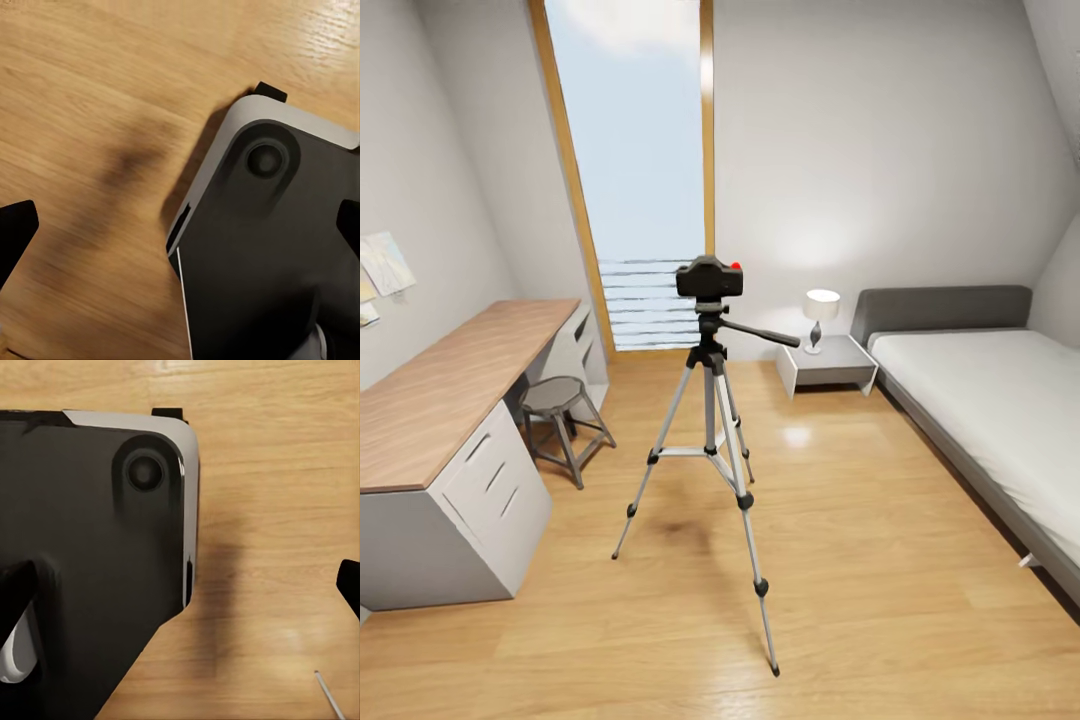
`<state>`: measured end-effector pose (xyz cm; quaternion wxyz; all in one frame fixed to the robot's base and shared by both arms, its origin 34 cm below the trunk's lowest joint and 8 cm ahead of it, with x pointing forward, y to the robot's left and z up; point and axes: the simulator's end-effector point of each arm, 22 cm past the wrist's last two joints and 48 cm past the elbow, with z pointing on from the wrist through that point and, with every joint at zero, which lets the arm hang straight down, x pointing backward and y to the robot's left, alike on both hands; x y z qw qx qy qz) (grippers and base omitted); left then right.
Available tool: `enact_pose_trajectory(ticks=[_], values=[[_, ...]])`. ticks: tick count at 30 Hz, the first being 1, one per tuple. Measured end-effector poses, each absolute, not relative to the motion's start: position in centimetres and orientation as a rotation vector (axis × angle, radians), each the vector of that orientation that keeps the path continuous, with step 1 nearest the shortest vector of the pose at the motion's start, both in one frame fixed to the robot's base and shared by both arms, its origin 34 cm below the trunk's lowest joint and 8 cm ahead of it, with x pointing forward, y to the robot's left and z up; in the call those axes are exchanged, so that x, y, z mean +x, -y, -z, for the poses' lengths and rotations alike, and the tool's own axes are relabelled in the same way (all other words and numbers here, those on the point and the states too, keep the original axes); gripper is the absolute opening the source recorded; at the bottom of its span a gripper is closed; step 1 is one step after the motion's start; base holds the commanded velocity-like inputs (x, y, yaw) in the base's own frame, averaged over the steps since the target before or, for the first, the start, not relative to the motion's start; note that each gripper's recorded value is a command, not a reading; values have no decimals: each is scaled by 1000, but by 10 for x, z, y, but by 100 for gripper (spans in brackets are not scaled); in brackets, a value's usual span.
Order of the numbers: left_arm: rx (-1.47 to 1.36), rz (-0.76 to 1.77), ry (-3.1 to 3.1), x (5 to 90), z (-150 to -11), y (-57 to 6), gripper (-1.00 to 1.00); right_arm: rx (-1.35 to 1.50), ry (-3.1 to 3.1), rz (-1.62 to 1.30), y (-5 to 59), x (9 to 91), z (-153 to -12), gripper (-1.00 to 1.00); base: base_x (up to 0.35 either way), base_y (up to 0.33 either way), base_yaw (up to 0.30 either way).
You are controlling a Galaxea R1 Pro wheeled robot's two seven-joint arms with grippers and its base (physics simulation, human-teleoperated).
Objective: Attach the digital camera to the camera tripod in the bedroom.
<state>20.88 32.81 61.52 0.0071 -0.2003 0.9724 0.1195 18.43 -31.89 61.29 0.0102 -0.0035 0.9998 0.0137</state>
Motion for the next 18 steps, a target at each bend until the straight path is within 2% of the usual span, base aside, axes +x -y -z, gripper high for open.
enact_pose_trajectory(ticks=[18], values=[[-626, -362, -3014, 220, -618, -328, 100, -13, -3083, -62, 308, 197, -614, 100, 0, 0, 0]])
